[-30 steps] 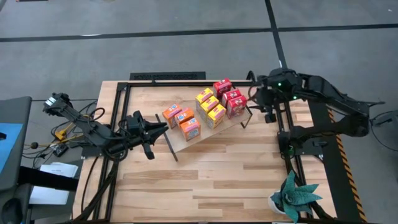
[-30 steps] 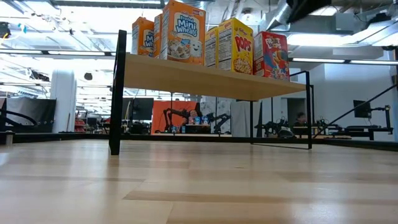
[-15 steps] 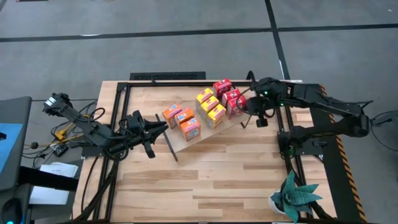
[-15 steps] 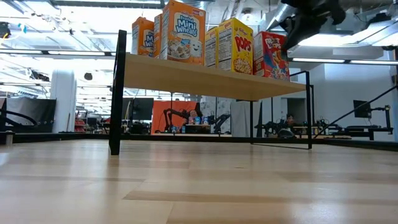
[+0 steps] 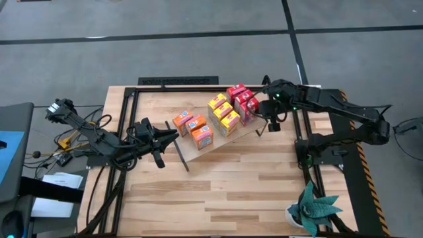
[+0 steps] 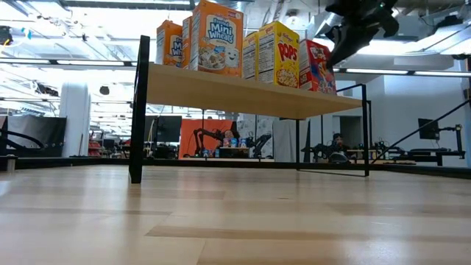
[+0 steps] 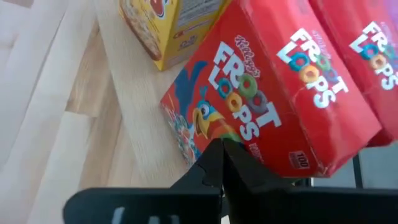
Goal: Stack cereal on shelf
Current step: Put the red cereal box on the shelf, then return to Home Position
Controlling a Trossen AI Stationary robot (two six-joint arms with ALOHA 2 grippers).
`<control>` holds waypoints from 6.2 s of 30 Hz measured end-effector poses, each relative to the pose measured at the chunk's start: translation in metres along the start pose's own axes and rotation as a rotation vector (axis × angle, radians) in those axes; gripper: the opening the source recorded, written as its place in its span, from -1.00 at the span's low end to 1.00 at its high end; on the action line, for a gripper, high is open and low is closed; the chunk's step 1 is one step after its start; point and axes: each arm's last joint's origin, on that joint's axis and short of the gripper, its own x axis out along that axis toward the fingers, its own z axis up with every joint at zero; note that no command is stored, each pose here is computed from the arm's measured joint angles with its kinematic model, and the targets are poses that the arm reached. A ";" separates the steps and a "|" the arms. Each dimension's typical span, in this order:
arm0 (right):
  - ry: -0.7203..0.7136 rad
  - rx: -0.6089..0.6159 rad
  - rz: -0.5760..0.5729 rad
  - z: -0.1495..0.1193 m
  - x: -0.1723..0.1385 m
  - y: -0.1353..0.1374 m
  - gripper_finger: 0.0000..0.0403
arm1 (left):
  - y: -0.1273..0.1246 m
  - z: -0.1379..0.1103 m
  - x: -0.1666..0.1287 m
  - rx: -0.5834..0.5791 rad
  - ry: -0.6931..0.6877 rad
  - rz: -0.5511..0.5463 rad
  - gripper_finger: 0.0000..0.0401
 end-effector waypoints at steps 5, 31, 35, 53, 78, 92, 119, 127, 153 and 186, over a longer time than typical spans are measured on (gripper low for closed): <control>-0.016 0.005 -0.002 0.000 -0.006 0.003 -0.86 | 0.000 0.000 0.000 0.001 0.000 0.002 -0.62; -0.566 0.388 -0.114 -0.033 -0.186 0.040 -0.80 | 0.064 0.047 -0.056 -0.213 0.047 -0.165 -0.62; -0.780 0.435 -0.156 -0.053 -0.195 0.051 -0.77 | 0.087 0.047 -0.067 -0.254 0.044 -0.305 -0.62; -1.129 0.669 0.065 -0.117 -0.103 0.092 -0.86 | 0.138 -0.046 -0.093 -0.278 -0.049 -0.829 -0.62; -1.126 0.617 0.414 -0.130 0.021 0.138 -0.80 | 0.136 -0.131 -0.085 -0.310 0.235 -0.774 -0.62; -1.060 0.438 0.404 -0.133 0.026 0.148 -0.79 | 0.141 -0.149 -0.083 -0.301 0.285 -0.648 -0.62; -0.903 0.435 0.414 -0.140 0.038 0.154 -0.83 | 0.141 -0.150 -0.083 -0.293 0.286 -0.652 -0.62; -0.899 0.436 0.414 -0.140 0.039 0.154 -0.80 | 0.141 -0.150 -0.083 -0.293 0.286 -0.652 -0.62; -0.896 0.435 0.415 -0.141 0.039 0.154 -0.79 | 0.141 -0.150 -0.083 -0.293 0.287 -0.652 -0.62; -0.896 0.435 0.415 -0.141 0.039 0.154 -0.80 | 0.141 -0.150 -0.083 -0.292 0.287 -0.652 -0.62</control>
